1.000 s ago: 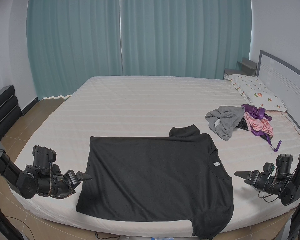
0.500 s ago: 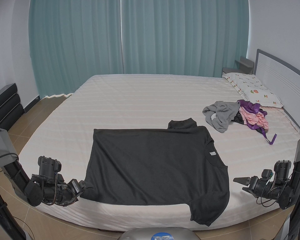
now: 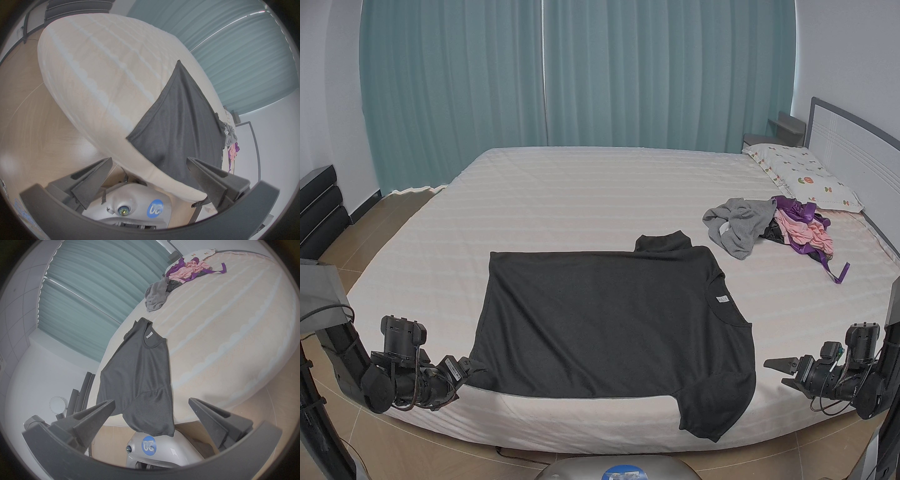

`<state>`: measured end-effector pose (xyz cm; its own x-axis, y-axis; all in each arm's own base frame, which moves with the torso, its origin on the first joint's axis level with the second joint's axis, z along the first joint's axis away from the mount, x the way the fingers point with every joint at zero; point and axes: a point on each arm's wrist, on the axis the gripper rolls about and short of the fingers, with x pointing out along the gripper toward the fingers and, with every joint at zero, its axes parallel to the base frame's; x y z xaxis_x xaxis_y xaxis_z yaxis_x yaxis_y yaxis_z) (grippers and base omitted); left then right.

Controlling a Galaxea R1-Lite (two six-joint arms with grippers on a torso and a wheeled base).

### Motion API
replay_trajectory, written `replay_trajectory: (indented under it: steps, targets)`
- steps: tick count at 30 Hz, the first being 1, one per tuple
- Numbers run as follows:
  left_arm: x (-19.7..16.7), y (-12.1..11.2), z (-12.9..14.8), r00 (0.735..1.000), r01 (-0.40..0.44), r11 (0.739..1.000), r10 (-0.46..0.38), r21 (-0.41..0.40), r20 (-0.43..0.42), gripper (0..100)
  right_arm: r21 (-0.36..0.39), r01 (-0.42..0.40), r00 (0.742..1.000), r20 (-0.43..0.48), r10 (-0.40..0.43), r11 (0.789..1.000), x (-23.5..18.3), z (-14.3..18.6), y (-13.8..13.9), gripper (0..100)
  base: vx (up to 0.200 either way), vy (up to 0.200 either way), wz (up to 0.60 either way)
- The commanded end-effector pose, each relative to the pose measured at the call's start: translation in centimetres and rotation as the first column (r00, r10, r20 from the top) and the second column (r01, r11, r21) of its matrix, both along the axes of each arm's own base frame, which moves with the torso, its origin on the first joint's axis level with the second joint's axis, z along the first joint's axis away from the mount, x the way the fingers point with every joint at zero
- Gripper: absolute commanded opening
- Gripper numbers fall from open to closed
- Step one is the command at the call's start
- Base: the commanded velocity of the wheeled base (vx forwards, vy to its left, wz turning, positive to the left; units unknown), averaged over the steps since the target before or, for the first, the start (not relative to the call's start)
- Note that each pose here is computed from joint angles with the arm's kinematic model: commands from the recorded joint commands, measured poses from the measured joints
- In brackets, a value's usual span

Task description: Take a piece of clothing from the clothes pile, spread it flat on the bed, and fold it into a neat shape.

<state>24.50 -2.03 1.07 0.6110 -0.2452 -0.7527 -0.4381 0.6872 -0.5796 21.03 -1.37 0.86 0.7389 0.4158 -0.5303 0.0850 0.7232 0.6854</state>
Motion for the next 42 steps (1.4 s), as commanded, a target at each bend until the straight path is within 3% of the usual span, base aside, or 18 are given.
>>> replay_trajectory:
  steps: [1,14,15,24,42]
  targets:
    - [0.7,-0.1,-1.7,1.0,-0.016,1.0,0.016,0.009,-0.006,100,0.004,-0.002,1.0,-0.027,0.002,1.0,-0.4,-0.3,0.1,100,0.0,0.0,0.0]
    - [1.8,-0.9,-2.7,0.998,-0.02,0.999,0.017,0.042,0.059,100,0.004,-0.002,1.0,-0.025,0.002,1.0,-0.4,-0.3,0.1,100,0.0,0.0,0.0]
    - [1.8,-0.9,-2.8,0.998,-0.02,0.999,0.017,0.042,0.059,0,0.004,-0.002,1.0,-0.025,0.002,1.0,-0.4,-0.3,0.1,100,0.0,0.0,0.0]
    - [1.5,-0.7,-3.3,0.997,-0.07,0.993,0.066,0.1,0.039,0,0.003,-0.001,1.0,-0.025,0.001,1.0,-0.4,-0.3,0.1,100,0.0,0.0,0.0]
    - [-0.6,-0.4,-3.0,0.997,-0.082,0.981,0.082,0.177,0.006,0,0.003,-0.006,0.999,-0.042,0.006,1.0,-0.4,-0.7,0.2,100,0.0,0.0,0.0]
